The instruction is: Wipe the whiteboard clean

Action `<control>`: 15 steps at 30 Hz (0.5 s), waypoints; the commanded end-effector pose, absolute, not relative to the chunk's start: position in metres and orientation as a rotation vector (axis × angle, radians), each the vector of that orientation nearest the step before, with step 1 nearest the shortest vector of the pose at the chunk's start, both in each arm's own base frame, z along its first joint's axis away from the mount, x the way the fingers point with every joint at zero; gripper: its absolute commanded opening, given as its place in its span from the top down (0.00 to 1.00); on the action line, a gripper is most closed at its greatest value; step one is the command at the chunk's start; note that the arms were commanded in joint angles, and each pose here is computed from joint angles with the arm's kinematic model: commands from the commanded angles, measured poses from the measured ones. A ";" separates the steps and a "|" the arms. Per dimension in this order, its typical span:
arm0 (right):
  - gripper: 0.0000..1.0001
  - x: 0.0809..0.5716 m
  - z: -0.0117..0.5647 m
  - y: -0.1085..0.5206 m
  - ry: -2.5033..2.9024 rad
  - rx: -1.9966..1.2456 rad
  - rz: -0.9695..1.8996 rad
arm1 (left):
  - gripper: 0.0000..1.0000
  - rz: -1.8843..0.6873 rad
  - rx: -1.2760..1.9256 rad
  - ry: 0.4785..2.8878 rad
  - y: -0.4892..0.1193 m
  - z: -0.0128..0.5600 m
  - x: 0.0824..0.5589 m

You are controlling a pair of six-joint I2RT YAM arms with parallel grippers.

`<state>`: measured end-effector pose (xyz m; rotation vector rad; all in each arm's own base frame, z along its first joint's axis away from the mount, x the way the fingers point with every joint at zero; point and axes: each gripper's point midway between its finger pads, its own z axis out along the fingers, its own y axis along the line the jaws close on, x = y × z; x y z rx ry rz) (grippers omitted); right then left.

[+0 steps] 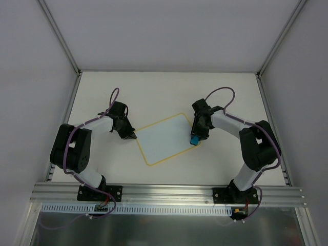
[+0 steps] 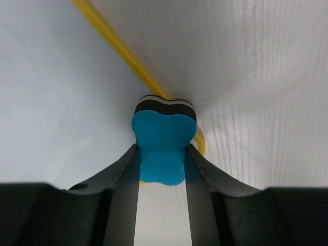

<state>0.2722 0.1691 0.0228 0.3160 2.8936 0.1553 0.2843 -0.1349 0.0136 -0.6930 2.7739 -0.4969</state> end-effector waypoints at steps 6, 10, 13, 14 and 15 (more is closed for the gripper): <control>1.00 0.229 -0.011 0.184 3.065 0.107 -0.042 | 1.00 -0.334 -0.733 2.890 -0.117 -0.005 0.250; 1.00 0.226 -0.006 0.237 3.064 -0.069 0.046 | 1.00 -0.336 -0.738 2.891 -0.118 -0.006 0.249; 0.99 0.221 -0.011 0.253 3.078 -0.153 0.041 | 1.00 -0.337 -0.744 2.888 -0.117 -0.005 0.250; 1.00 0.223 -0.010 0.256 3.074 -0.154 0.049 | 1.00 -0.335 -0.747 2.890 -0.117 -0.006 0.249; 1.00 0.224 -0.012 0.255 3.076 -0.153 0.038 | 1.00 -0.336 -0.745 2.889 -0.118 -0.005 0.249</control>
